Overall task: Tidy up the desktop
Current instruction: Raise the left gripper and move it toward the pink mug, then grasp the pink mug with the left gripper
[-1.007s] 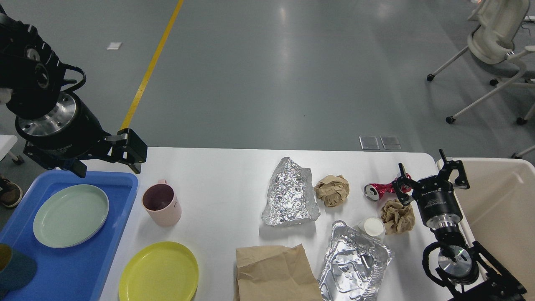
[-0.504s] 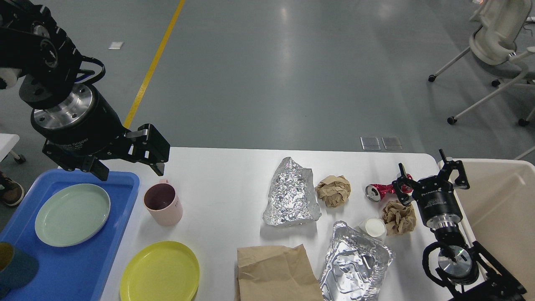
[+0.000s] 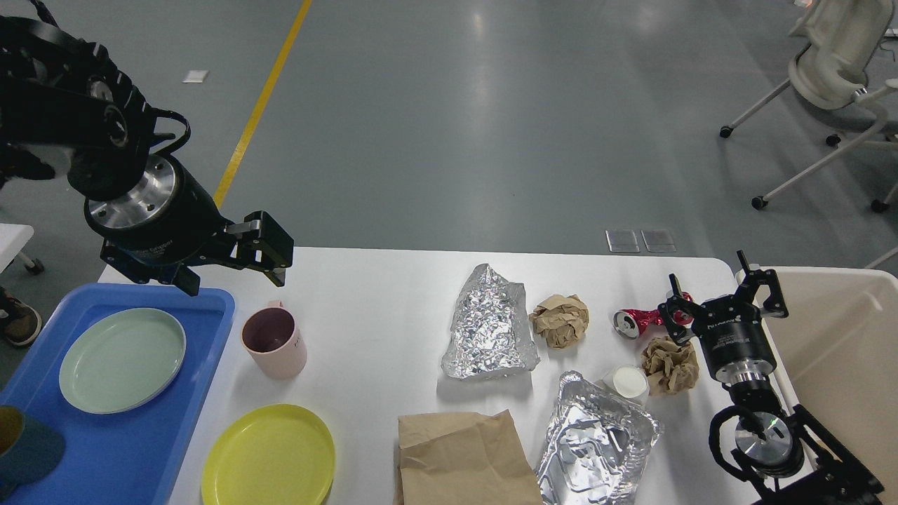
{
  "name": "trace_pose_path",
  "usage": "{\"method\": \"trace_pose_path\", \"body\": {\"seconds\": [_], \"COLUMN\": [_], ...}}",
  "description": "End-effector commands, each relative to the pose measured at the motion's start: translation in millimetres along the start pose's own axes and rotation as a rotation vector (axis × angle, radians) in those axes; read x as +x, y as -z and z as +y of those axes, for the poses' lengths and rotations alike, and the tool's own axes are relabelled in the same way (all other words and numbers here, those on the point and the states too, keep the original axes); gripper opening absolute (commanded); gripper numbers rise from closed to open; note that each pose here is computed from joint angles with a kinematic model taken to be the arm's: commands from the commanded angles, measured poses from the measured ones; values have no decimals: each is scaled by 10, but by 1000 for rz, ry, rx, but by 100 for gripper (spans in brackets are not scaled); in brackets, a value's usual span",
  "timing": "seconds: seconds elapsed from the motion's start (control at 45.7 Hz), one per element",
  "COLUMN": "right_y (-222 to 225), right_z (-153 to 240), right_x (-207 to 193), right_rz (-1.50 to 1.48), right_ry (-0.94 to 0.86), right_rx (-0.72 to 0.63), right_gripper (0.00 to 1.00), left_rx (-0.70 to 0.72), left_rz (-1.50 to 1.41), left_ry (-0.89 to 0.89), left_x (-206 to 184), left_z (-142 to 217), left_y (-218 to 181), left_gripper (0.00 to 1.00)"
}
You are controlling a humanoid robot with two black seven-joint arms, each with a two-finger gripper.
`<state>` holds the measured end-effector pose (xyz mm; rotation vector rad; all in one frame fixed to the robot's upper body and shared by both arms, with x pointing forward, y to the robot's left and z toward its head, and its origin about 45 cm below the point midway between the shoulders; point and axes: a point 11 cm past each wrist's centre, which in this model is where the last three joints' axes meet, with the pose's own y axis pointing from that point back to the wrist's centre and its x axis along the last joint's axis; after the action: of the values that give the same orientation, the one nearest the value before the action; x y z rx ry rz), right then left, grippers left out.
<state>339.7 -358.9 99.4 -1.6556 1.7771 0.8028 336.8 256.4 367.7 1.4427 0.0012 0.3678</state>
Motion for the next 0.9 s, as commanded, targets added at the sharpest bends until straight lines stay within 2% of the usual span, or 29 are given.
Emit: {"method": "trace_pose_path", "body": {"seconds": [0.0, 0.175, 0.416, 0.635, 0.876], "right_y": [0, 0, 0, 0, 0], "right_z": [-1, -1, -1, -1, -1], "right_x": [-2, -2, -2, -2, -2], "right_rz": [0, 0, 0, 0, 0], "right_ry": [0, 0, 0, 0, 0], "right_rx": [0, 0, 0, 0, 0], "right_gripper": [100, 100, 100, 100, 100], "left_rx": [22, 38, 38, 30, -6], "left_rz": [92, 230, 343, 381, 411], "left_ry": [-3, 27, -14, -77, -99], "left_x": [54, 90, 225, 185, 106], "left_z": [-382, -921, -1306, -1844, -2211], "left_y": [256, 602, 987, 1139, 1157], "left_gripper": [96, 96, 96, 96, 96]}}
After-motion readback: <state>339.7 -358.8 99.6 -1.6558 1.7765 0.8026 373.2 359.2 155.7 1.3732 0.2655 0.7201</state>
